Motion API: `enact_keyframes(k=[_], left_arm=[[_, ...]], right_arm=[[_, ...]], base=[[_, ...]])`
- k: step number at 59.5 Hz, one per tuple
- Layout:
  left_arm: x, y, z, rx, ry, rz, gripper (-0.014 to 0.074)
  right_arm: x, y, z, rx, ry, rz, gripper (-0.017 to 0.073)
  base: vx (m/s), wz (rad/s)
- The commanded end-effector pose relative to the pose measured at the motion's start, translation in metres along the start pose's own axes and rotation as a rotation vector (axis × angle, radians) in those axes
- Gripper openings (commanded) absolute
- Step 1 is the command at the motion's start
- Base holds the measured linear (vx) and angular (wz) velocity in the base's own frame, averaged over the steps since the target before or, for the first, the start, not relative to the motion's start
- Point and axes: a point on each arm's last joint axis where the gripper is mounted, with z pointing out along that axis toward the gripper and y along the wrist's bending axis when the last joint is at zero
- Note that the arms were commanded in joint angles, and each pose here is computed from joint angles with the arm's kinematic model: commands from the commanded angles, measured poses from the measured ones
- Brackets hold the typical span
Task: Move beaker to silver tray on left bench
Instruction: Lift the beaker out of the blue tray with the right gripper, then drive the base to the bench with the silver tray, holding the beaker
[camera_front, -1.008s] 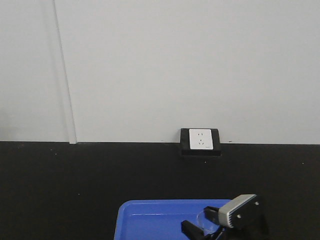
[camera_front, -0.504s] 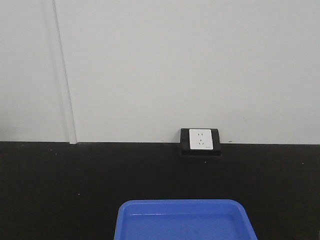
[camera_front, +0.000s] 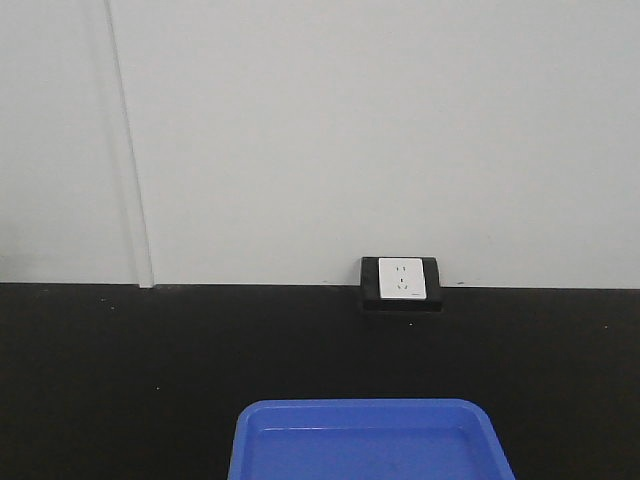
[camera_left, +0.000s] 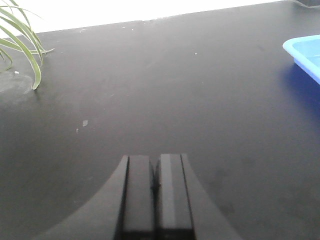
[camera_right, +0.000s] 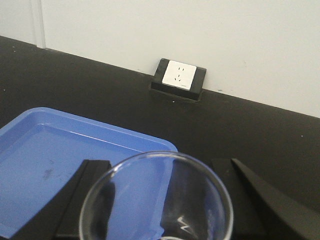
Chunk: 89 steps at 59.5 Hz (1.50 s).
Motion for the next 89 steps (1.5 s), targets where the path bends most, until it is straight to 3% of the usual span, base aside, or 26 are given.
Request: enact_keyframes(k=[1, 43, 89], left_arm=[[-0.0008, -0.0007, 0.0016, 0.006, -0.063, -0.003, 0.0001], [-0.0008, -0.0007, 0.0016, 0.006, -0.063, -0.003, 0.0001], [-0.0008, -0.0007, 0.0016, 0.006, -0.063, -0.003, 0.0001]], right_arm=[[-0.0159, 0.0001, -0.0027, -0.01, -0.097, -0.024, -0.001], [-0.0159, 0.0001, -0.0027, -0.01, -0.097, -0.024, -0.001], [-0.0159, 0.0001, -0.0027, -0.01, -0.097, -0.024, -0.001]], base=[[0.0, 0.0], [-0.04, -0.02], [-0.26, 0.11]])
